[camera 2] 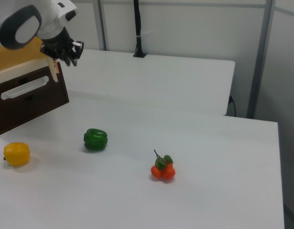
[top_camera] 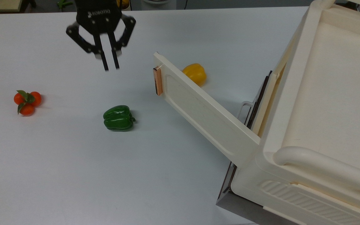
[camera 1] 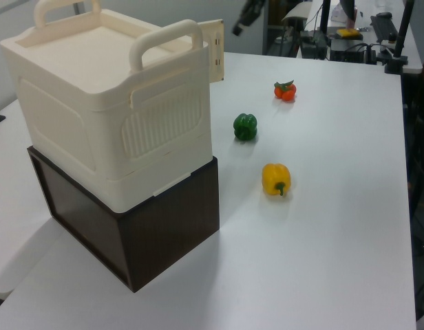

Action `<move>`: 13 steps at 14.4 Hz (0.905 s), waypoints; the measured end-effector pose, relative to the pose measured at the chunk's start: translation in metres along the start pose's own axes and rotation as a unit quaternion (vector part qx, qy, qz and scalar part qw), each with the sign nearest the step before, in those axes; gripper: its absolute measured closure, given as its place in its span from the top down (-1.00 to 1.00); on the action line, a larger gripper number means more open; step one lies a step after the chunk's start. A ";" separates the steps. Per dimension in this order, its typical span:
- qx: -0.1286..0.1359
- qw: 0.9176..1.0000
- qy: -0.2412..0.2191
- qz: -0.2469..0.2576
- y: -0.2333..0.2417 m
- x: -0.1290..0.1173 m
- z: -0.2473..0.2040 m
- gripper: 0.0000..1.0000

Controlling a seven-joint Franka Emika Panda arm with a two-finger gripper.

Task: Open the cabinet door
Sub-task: 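Release the door and lift the gripper away from it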

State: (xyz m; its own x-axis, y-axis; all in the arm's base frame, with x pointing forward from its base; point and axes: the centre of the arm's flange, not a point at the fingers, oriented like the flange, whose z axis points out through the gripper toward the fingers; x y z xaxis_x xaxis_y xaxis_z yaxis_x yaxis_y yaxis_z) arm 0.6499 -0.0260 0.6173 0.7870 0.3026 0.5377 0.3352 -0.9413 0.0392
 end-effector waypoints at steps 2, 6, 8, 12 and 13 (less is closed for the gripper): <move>0.024 0.997 -0.054 0.042 0.007 -0.019 -0.031 -0.18; 0.060 0.979 -0.152 0.119 -0.009 -0.049 -0.071 0.59; 0.063 0.972 -0.189 0.126 -0.018 -0.058 -0.082 0.97; 0.075 0.963 -0.224 0.127 -0.045 -0.062 -0.092 1.00; 0.074 0.962 -0.228 0.134 -0.058 -0.057 -0.090 1.00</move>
State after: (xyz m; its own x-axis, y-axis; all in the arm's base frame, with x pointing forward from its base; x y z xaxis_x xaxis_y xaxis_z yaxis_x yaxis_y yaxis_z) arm 0.5386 -0.0019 0.6599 0.9894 0.1169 0.0857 0.1312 -0.9735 -0.1875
